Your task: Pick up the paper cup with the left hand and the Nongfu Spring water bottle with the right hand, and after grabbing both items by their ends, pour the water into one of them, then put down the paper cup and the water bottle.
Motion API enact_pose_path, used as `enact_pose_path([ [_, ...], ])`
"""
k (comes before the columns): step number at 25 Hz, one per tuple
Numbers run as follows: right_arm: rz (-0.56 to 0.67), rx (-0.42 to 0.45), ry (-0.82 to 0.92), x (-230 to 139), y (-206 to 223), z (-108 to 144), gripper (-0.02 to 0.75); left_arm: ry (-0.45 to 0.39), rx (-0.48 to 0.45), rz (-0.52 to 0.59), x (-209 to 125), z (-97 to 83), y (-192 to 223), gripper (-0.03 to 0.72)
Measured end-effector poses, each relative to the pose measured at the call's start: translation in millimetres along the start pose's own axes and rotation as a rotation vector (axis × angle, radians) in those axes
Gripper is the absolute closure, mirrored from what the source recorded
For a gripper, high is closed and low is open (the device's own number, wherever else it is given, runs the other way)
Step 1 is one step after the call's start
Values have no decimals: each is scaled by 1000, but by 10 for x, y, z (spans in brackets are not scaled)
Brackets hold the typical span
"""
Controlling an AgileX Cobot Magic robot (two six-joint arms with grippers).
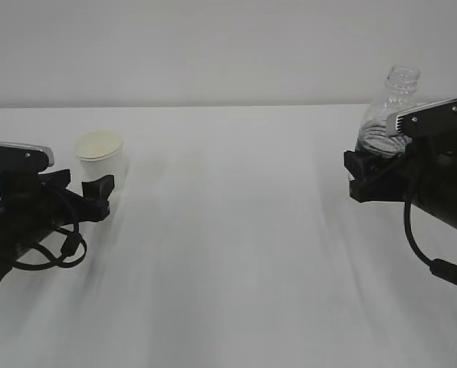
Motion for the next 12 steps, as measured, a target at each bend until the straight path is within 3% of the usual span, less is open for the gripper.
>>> enact_pose_path([
  [12,0,1,0,0,0,2,246,1,-8,-3,-57,-5,269,94],
])
Point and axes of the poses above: a point on each arm's last joint axis where the gripper is mounted, y pointing out along that axis toward the gripper, z along the wrist's bending axis when the last joint is at zero, x = y × z, the point moved 4 cm from there along y, pointing out along that axis toward the gripper, and after that the axes turned 7 degrees about -y, right-handed, at the moved point
